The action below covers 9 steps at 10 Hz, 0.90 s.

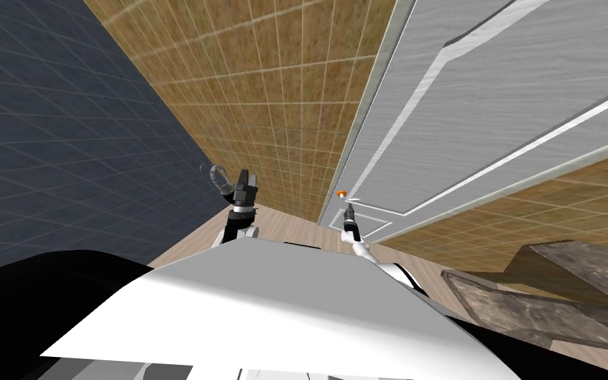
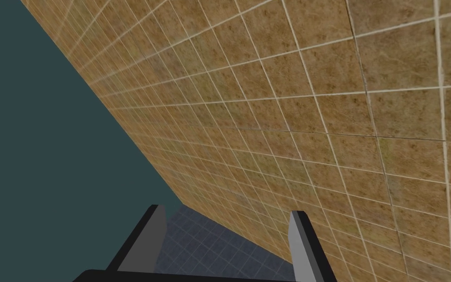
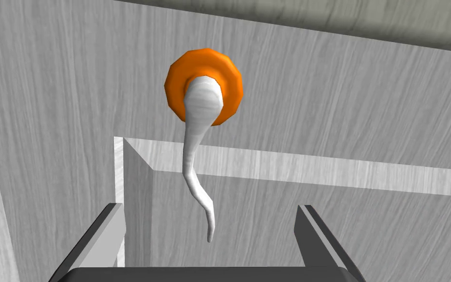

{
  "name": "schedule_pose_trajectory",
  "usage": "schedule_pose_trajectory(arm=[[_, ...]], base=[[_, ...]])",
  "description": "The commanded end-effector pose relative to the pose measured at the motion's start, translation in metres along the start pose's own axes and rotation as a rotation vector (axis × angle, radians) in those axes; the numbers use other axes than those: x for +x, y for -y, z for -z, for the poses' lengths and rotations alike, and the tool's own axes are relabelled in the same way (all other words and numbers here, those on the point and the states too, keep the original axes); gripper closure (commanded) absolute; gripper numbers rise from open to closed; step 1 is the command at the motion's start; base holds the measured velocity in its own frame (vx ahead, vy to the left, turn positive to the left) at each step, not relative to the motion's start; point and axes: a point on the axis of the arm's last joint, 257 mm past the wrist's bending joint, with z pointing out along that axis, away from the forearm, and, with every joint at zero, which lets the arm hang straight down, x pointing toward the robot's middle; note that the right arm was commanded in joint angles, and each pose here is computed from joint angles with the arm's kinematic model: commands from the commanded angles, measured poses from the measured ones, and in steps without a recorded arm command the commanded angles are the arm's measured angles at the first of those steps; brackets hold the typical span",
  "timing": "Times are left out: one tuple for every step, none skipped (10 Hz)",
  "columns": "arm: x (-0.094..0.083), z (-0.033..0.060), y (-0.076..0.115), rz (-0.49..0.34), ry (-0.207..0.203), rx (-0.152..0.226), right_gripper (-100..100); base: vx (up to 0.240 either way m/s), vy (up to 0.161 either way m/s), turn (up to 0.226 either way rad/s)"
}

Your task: Pull the door open

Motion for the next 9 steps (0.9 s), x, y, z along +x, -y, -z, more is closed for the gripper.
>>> schedule_pose_trajectory(arm=[[-0.002, 0.0018, -0.002, -0.001, 0.002, 0.000, -100], [-0.033, 0.0097, 0.004, -0.002, 0.034, 0.005, -100], [-0.042, 0.0121, 0.005, -0.002, 0.043, 0.006, -100], [-0.042, 0.0121, 0.005, -0.002, 0.043, 0.006, -100], [-0.067, 0.0194, 0.007, -0.002, 0.069, 0.008, -100], [-0.075, 0.0218, 0.008, -0.002, 0.077, 0.008, -100], [-0.090, 0.0264, 0.009, -0.002, 0.092, 0.009, -100], [-0.102, 0.0303, 0.010, -0.001, 0.104, 0.009, -100], [-0.114, 0.0340, 0.010, -0.001, 0.115, 0.008, -100]], base=[[0.064, 0.001, 0.030], [0.153, 0.024, 0.245], [0.203, 0.014, 0.157], [0.120, 0.011, 0.006], [0.161, 0.029, 0.181], [0.161, 0.013, 0.159], [0.167, 0.004, 0.128], [0.190, -0.002, 0.131], [0.164, -0.001, 0.118]])
